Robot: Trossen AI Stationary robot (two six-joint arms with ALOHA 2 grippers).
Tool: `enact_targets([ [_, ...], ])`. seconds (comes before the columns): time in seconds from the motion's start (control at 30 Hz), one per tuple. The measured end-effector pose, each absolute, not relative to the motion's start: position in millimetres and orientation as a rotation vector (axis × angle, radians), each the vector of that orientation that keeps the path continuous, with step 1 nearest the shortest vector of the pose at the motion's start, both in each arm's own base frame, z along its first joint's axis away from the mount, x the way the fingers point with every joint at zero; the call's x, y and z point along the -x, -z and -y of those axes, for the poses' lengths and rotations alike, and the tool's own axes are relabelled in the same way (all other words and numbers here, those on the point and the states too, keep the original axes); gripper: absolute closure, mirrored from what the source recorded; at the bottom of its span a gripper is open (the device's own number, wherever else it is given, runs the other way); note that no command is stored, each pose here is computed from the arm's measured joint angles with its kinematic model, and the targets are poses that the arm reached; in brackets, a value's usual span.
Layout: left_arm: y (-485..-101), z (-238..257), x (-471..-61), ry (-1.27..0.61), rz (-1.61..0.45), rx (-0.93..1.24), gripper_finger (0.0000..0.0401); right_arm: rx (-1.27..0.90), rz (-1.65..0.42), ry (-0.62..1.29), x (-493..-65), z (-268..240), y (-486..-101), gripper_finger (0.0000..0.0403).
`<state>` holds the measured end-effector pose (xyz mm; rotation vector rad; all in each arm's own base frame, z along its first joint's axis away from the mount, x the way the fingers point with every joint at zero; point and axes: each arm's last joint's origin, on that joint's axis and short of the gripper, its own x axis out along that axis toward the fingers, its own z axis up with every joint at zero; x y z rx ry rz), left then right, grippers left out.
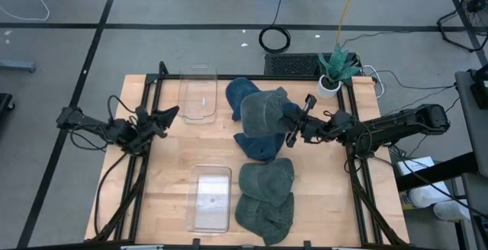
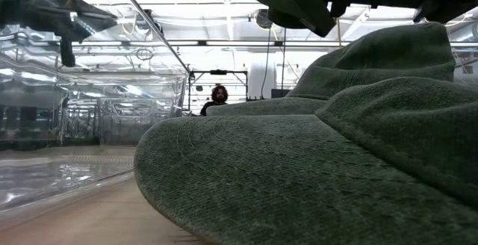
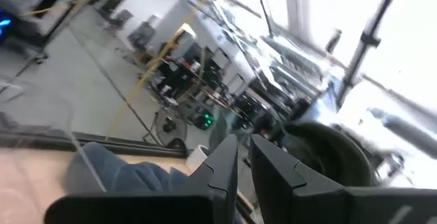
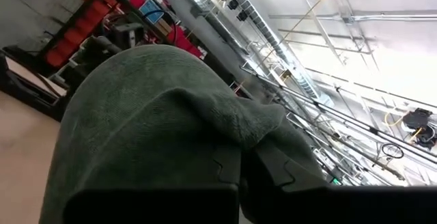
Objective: Pick & Place hat
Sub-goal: Put the top green cap into the top transparent bin
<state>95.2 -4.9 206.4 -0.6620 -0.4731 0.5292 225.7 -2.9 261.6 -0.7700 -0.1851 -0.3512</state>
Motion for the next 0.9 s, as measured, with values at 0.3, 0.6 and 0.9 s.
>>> enact_targets([
  [0.3, -196, -2, -115, -0.497, 0.421, 0.705, 0.035, 0.772, 0.182, 0.357, -226, 6, -262, 0.0403],
  [0.6, -224, -2, -154, -0.324, 0.401, 0.658, 0.0228, 0.769, 0.183, 0.346, -241, 21, -259, 0.0403],
  [0.9, -268, 8, -230, -0.323, 0.167, 0.441, 0.0141, 0.859, 0.101, 0.353, -279, 26, -254, 0.0403],
])
